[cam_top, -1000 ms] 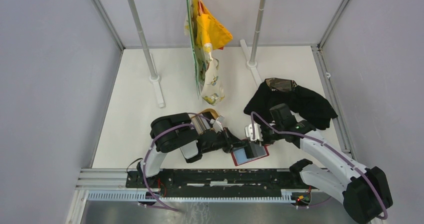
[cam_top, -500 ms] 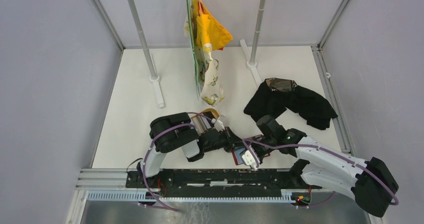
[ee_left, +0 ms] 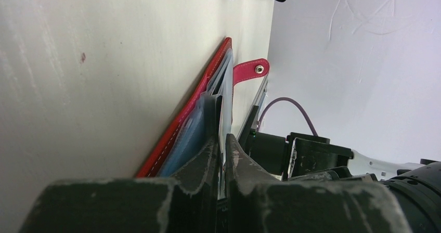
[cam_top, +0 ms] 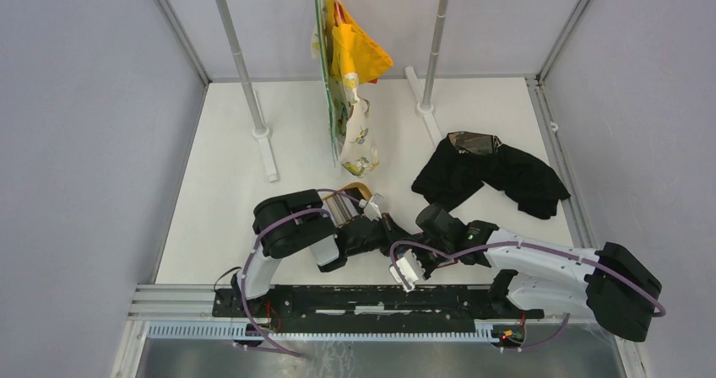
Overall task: Put the credit cards into the card holder
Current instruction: Insert the credit card into the card holder.
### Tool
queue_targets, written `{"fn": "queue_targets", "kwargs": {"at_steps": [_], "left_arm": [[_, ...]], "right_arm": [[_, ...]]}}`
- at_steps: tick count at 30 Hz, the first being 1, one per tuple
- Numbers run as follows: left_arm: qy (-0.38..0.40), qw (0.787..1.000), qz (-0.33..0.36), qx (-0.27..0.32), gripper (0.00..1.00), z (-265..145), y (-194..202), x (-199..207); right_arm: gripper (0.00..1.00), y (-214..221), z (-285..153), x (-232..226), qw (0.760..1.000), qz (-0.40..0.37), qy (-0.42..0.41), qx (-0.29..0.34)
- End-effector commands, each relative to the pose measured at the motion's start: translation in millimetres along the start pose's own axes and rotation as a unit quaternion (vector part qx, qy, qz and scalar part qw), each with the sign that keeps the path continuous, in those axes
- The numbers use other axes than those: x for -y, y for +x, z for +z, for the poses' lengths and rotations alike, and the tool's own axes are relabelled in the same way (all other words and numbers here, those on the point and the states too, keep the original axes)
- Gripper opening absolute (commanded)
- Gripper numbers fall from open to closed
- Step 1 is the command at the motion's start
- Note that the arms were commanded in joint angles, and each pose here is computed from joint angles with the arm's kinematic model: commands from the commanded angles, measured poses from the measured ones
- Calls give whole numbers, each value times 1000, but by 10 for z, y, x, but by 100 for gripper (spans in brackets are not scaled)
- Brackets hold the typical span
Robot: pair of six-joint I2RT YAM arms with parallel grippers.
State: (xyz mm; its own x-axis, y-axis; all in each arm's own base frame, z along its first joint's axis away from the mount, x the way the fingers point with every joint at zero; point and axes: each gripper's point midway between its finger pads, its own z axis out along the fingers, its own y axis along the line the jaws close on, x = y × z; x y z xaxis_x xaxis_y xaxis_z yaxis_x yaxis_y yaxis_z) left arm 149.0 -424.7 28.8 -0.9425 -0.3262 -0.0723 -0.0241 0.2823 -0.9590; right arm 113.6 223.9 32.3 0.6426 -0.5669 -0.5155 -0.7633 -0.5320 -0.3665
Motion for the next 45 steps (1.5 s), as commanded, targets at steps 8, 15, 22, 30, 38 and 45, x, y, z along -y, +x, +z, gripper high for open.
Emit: {"fn": "queue_targets", "kwargs": {"at_steps": [8, 15, 22, 30, 38, 45], "left_arm": [[-109, 991, -58, -46, 16, -93, 248, -557], [-106, 991, -58, -48, 17, -84, 251, -549], [-100, 992, -61, -48, 17, -82, 253, -541], [-95, 993, -56, -46, 18, -108, 242, -519], [-89, 994, -45, -42, 21, -126, 216, -465], [-98, 994, -19, -32, 22, -163, 169, -434]], "right_arm": [[13, 233, -75, 85, 997, 5, 20, -80], [13, 310, -113, 45, 995, 4, 19, -100], [13, 353, -150, 65, 993, 7, 29, -113], [13, 403, -199, 74, 992, 16, 36, -120], [13, 455, -245, 68, 991, 27, 39, -122], [13, 497, -266, 53, 991, 36, 37, -127]]}}
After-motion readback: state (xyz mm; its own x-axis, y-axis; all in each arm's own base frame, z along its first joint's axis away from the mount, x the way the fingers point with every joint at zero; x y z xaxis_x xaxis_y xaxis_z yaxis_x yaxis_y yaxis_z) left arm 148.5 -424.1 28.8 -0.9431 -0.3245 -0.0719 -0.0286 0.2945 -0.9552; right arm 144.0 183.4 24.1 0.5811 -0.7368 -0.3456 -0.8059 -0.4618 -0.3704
